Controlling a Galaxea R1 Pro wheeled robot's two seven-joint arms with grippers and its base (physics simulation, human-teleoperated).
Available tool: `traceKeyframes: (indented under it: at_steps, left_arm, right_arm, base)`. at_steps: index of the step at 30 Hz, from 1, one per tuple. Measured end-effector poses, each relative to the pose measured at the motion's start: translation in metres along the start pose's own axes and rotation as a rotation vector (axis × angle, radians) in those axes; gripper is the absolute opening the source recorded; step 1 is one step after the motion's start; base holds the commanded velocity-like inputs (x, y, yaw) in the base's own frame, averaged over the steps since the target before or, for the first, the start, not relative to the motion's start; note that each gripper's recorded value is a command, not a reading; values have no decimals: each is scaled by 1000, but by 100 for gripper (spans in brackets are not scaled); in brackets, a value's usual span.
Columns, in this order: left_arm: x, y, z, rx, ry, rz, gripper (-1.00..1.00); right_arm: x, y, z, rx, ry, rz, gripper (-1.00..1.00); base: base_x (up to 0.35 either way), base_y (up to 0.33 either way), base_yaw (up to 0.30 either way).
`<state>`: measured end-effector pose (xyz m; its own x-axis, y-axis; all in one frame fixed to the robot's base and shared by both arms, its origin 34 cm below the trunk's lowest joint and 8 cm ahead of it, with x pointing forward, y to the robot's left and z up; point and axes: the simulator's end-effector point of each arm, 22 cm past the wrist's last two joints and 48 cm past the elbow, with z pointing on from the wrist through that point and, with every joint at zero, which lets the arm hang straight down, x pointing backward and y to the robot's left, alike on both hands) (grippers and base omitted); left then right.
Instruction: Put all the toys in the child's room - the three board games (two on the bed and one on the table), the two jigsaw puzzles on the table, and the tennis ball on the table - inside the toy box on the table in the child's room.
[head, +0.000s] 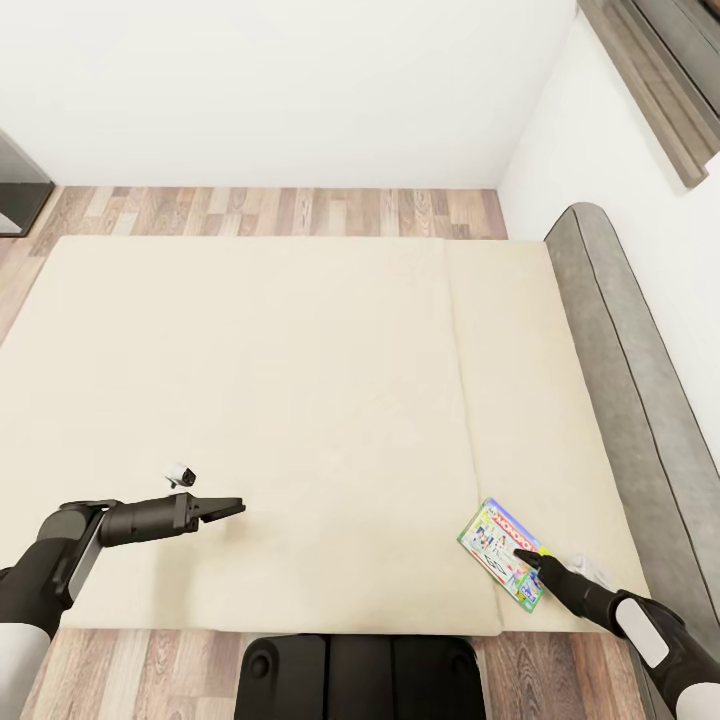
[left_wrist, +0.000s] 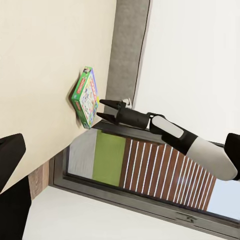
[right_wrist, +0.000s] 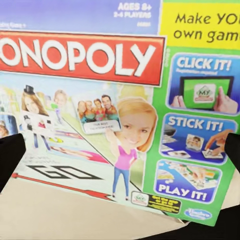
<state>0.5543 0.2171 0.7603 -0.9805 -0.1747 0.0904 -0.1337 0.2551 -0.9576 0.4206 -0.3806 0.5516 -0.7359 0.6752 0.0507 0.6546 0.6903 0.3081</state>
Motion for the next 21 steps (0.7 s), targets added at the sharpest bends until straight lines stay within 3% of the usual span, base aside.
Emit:
traceKeyframes:
  at_steps: [13,21]
  left_arm:
    - [0,-1,2,3,0,-1,100]
    - [0,-1,2,4,0,-1,100]
  right_arm:
    - [2,7,1,-23,5,0,100]
    - [13,10,5,-20,39,-35,100]
  base:
    - [0,0,0]
    - [0,0,0]
